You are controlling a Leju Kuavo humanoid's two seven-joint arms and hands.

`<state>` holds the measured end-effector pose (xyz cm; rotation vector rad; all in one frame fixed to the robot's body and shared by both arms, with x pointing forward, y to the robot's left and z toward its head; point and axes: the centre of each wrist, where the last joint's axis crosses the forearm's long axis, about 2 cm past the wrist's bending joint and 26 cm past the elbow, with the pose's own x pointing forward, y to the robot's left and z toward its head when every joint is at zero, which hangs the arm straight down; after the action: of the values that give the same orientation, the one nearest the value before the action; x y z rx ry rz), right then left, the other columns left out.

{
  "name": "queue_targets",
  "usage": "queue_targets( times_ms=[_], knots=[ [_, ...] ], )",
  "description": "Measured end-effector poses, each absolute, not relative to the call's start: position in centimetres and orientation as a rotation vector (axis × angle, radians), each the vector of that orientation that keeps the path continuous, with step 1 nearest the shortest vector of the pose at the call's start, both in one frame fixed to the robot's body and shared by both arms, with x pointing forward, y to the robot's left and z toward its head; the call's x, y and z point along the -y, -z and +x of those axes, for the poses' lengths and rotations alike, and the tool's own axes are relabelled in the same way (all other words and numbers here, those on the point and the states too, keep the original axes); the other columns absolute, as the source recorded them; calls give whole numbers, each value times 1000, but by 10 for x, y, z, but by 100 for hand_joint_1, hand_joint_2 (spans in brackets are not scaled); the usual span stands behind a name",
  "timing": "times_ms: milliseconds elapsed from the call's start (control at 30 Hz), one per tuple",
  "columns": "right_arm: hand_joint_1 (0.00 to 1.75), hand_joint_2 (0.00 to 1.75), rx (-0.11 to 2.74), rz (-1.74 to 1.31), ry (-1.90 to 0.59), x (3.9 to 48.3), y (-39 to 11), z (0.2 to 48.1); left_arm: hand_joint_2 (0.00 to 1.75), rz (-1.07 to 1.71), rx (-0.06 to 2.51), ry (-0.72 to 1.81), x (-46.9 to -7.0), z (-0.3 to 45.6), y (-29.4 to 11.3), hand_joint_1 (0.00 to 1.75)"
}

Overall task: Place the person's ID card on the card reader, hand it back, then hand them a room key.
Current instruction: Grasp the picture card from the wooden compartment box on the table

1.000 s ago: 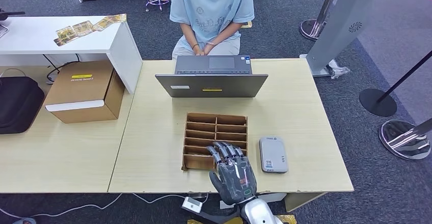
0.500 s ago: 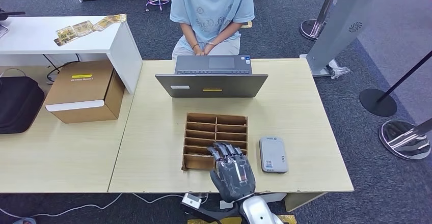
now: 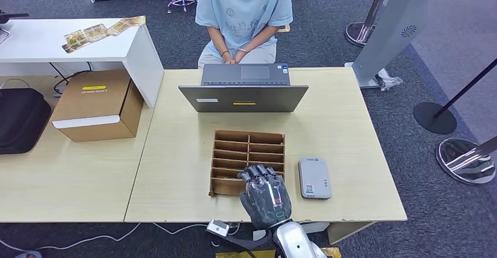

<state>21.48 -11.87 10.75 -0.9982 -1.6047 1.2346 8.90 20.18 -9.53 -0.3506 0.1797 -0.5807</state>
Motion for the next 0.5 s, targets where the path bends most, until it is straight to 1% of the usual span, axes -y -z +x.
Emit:
queue_targets(
  times_ms=[100,133,367,433,500],
  knots=[
    [71,175,1604,-998,-1233,118,-108,216,0,-352,-180,581,-202,89,95,0],
    [70,175,1604,-998,-1234,118,-108,216,0,-352,-179,581,-202,89,95,0],
    [70,175,1608,-1000,-1234,118,-109,217,0,-352,-180,583,-202,89,95,0],
    [73,175,1609,-1000,-1233,118,-109,217,0,-352,-180,583,-202,89,95,0],
    [79,175,1609,-1000,-1233,117,-109,217,0,-352,-180,583,-202,89,95,0]
  ],
)
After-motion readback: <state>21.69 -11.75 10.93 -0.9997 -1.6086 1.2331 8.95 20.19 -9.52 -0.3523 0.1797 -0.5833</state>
